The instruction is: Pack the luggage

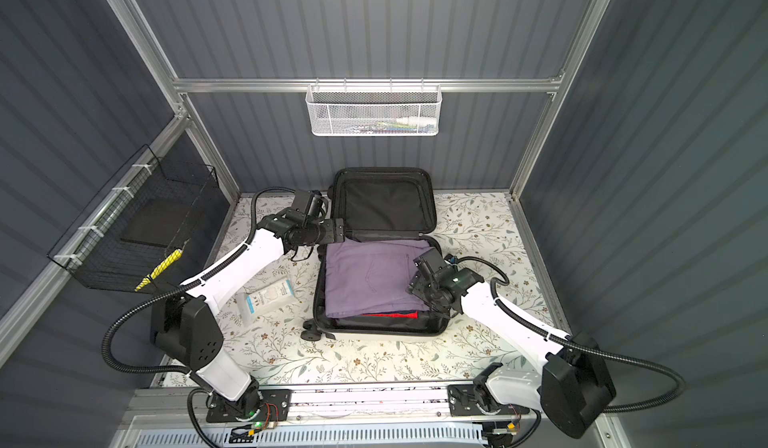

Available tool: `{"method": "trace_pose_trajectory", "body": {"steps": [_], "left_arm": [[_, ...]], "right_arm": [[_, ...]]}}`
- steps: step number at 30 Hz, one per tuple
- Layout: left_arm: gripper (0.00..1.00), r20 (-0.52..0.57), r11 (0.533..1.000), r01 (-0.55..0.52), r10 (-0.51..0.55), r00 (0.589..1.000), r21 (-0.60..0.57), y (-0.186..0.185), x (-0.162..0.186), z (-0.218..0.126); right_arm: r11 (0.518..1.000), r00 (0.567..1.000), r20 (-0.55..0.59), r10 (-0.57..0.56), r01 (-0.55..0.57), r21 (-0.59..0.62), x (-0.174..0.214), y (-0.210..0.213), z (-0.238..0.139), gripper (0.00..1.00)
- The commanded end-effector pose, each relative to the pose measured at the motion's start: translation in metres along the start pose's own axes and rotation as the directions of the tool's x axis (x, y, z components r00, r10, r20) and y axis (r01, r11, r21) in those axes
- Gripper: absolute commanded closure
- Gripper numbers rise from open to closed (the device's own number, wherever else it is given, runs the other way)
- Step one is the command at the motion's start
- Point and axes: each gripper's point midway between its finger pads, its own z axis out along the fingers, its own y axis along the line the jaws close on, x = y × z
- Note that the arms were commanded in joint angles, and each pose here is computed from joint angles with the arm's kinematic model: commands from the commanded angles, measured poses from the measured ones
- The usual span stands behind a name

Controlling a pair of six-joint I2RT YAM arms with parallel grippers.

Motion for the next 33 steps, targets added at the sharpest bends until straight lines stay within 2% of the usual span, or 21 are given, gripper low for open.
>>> {"method": "trace_pose_trajectory", "body": {"steps": [1, 9, 13, 16, 18, 23, 25, 33], "left_arm": [[0.00, 0.009, 0.999, -0.023, 0.023, 1.000, 0.029, -0.006, -0.009, -0.001], [0.00, -0.005, 0.998, -0.019, 0.019, 1.000, 0.053, -0.008, -0.005, 0.005], [0.00, -0.006, 0.998, -0.019, 0.019, 1.000, 0.060, -0.008, -0.003, 0.005], [0.00, -0.008, 0.998, -0.017, 0.018, 1.000, 0.064, -0.008, -0.002, 0.005], [0.00, -0.008, 0.998, -0.018, 0.018, 1.000, 0.066, -0.008, -0.002, 0.005], [0.00, -0.013, 0.997, -0.016, 0.017, 1.000, 0.074, -0.009, 0.000, 0.006], [0.00, -0.013, 0.997, -0.016, 0.017, 1.000, 0.078, -0.009, 0.001, 0.007], [0.00, -0.026, 0.996, -0.014, 0.016, 1.000, 0.088, -0.011, 0.003, 0.013]], "right_arm": [[0.999, 0.999, 0.026, 0.033, -0.034, 0.027, -0.001, -0.003, 0.000, 0.15], [0.998, 0.999, 0.035, 0.029, -0.031, 0.051, -0.006, 0.002, 0.005, 0.15], [0.997, 0.999, 0.022, 0.028, -0.030, 0.068, -0.004, 0.001, 0.014, 0.21], [0.997, 1.000, 0.018, 0.026, -0.027, 0.074, -0.003, 0.000, 0.017, 0.33], [0.997, 0.999, 0.023, 0.026, -0.028, 0.074, -0.003, -0.001, 0.016, 0.46], [0.997, 0.999, 0.046, 0.028, -0.030, 0.065, -0.007, -0.003, 0.006, 0.87], [0.998, 0.998, 0.056, 0.026, -0.030, 0.061, -0.008, -0.004, 0.001, 1.00], [0.999, 0.997, 0.071, 0.034, -0.036, 0.022, -0.008, -0.008, -0.018, 1.00]]}}
